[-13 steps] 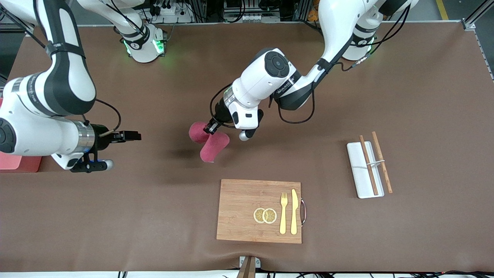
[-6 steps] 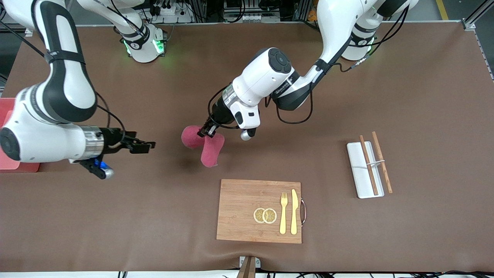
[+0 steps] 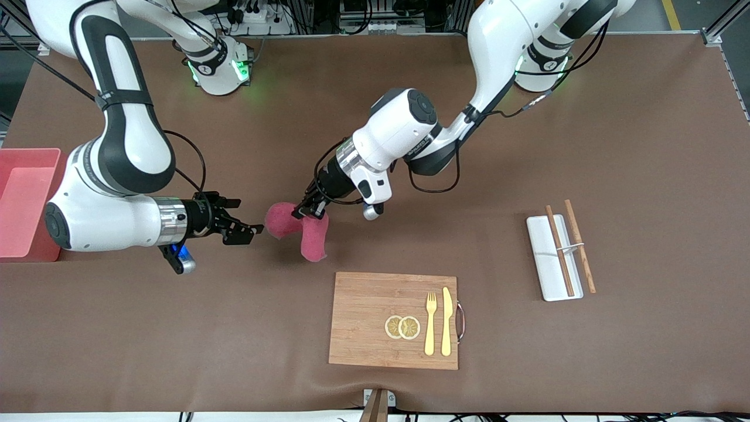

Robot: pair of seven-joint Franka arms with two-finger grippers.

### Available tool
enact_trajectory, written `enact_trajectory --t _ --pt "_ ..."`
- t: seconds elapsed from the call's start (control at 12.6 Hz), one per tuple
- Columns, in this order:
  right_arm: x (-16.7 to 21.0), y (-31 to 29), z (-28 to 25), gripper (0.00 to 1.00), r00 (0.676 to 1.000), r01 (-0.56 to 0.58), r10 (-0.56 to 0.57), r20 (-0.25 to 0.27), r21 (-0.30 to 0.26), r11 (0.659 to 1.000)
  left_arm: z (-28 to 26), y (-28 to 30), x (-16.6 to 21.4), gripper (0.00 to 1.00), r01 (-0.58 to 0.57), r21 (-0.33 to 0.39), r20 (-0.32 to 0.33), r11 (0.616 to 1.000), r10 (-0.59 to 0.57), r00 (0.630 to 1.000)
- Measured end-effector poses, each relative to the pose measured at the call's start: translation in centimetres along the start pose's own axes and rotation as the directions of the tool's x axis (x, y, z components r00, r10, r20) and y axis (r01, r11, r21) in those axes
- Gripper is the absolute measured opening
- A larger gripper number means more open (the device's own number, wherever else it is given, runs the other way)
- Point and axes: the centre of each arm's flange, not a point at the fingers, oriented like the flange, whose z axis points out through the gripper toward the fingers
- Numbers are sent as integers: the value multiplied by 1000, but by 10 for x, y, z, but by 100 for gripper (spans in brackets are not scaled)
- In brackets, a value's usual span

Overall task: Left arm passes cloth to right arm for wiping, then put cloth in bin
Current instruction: 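Grasp the cloth with the right gripper beside the left gripper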

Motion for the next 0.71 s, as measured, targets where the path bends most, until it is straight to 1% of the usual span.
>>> enact_trajectory --t 0.16,0.4,0.55,0.63,0.71 --pt "1 1 8 100 1000 -18 18 9 6 1000 0 -1 -4 2 21 0 5 1000 -21 1000" --pt "3 0 27 100 999 -31 32 -4 28 999 -6 3 -17 2 87 -16 26 996 -86 996" --pt "-3 -3 42 100 1000 -30 29 4 19 999 -8 5 -19 2 115 -18 30 993 -115 993" --pt "-5 -4 44 91 1000 -28 28 7 18 999 -7 4 -18 2 126 -16 29 992 -126 992" --pt "-7 -5 46 78 1000 -25 25 9 18 1000 -6 4 -16 2 141 -13 30 990 -140 990"
